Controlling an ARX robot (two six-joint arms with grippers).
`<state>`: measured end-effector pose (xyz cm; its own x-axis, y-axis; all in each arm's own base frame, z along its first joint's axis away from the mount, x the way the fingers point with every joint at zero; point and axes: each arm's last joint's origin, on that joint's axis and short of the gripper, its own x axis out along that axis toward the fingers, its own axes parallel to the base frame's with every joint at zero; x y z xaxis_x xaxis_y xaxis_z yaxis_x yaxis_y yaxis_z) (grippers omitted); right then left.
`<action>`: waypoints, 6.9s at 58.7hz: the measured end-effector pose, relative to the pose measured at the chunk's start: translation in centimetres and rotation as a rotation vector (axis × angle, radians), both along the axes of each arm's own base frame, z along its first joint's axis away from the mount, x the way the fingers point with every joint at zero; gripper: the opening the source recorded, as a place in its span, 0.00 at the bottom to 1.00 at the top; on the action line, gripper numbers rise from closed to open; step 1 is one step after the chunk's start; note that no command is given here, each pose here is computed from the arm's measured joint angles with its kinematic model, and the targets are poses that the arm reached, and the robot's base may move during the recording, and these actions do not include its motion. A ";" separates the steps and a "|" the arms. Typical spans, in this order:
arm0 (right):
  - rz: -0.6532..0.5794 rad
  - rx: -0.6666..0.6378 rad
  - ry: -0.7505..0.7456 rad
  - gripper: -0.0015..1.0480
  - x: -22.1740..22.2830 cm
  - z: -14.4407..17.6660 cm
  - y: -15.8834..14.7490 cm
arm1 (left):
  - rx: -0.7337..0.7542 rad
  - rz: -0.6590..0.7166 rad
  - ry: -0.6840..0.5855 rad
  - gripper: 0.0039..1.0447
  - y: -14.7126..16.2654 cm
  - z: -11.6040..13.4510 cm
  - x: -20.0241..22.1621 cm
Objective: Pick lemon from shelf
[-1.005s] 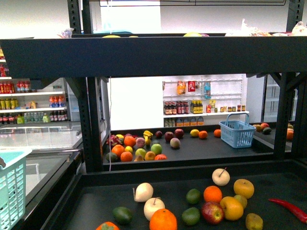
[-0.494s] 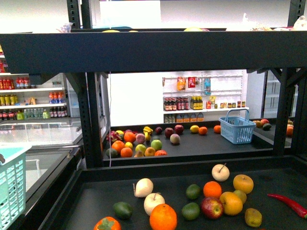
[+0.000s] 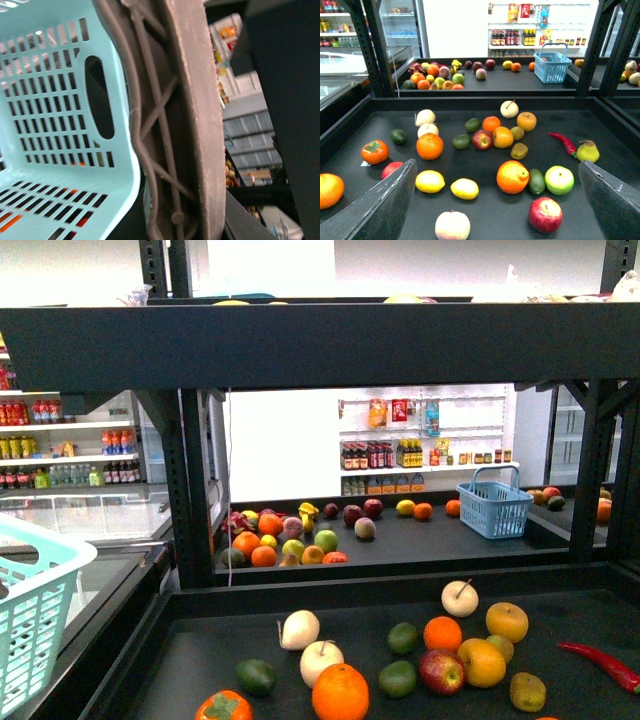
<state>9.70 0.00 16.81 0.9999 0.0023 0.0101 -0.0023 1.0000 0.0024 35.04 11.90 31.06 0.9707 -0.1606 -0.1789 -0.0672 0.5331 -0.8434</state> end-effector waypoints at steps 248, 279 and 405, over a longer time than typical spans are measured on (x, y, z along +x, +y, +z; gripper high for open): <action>0.955 -0.670 0.220 0.93 39.0 -25.4 6.6 | -0.051 -0.809 -0.051 0.06 -27.5 -8.8 0.4; 0.896 -0.748 0.279 0.93 44.0 -26.7 8.0 | -0.051 -0.809 -0.051 0.06 -27.5 -8.8 0.4; 0.755 -0.279 0.095 0.61 29.7 -3.3 8.0 | -0.051 -0.811 -0.051 0.06 -27.5 -8.8 0.4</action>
